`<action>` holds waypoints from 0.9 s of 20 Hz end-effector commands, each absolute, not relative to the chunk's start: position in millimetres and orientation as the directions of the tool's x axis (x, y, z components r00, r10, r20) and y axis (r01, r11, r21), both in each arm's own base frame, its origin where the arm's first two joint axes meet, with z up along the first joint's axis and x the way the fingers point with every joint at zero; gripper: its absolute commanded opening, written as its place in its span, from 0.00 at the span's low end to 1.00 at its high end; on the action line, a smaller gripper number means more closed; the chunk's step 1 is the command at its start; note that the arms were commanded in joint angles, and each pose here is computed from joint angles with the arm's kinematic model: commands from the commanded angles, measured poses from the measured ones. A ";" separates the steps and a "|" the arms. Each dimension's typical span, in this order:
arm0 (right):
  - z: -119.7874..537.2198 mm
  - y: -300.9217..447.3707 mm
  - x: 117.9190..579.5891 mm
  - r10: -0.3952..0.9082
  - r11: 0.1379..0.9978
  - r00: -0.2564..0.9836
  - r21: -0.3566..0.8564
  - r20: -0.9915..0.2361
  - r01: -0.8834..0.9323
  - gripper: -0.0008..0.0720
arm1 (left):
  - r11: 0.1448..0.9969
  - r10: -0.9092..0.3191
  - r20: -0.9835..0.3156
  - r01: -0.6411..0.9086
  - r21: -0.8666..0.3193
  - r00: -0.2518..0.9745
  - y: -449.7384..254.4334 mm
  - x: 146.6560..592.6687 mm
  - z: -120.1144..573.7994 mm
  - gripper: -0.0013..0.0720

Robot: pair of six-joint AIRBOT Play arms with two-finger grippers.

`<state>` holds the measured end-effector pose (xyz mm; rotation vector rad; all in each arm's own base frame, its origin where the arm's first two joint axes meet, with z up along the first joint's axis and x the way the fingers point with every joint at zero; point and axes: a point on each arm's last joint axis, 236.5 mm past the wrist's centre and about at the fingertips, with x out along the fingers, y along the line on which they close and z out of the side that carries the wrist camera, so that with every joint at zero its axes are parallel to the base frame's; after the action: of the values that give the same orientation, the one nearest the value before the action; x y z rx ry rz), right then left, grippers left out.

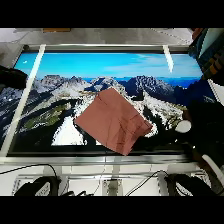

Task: Fold the clothes and pants, and hang the long-sleeved shirts on hangers.

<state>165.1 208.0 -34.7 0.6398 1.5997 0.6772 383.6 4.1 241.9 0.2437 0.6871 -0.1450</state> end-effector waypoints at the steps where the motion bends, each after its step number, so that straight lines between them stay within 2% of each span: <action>1: -71.7 216.9 155.1 0.731 0.675 -0.060 0.709 -0.679 0.202 0.66 | 0.964 -0.084 -0.786 0.249 0.091 0.612 -0.5 384.4 173.9 0.50; 4: -89.1 219.9 171.5 0.688 0.697 0.015 0.667 -0.725 0.264 0.66 | 0.964 -0.147 -0.867 0.266 -0.017 0.477 -11.3 388.5 111.6 0.51; 7: -104.6 218.3 173.7 0.669 0.697 0.006 0.631 -0.743 0.341 0.66 | 0.954 -0.237 -0.892 0.264 -0.140 0.384 -29.2 396.2 72.7 0.51; 12: -113.5 232.4 188.5 0.719 0.602 0.040 0.650 -0.694 0.464 0.65 | 0.945 -0.301 -0.914 0.216 -0.247 0.272 -32.7 403.1 25.3 0.51; 14: -112.2 239.5 191.8 0.744 0.576 0.050 0.678 -0.666 0.456 0.59 | 0.938 -0.337 -0.910 0.171 -0.302 0.241 -27.1 402.0 14.0 0.51; 16: -110.3 243.5 192.4 0.754 0.580 0.053 0.701 -0.655 0.415 0.39 | 0.914 -0.406 -0.890 0.114 -0.390 0.208 -24.2 398.3 6.8 0.51; 18: -108.4 244.5 194.8 0.755 0.597 0.056 0.719 -0.654 0.355 0.12 | 0.877 -0.481 -0.857 0.088 -0.473 0.183 -21.6 394.3 0.5 0.51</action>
<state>190.2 238.4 -112.1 0.9851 1.5796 0.3255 399.6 -19.2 9.0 -0.2172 1.3004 -0.3500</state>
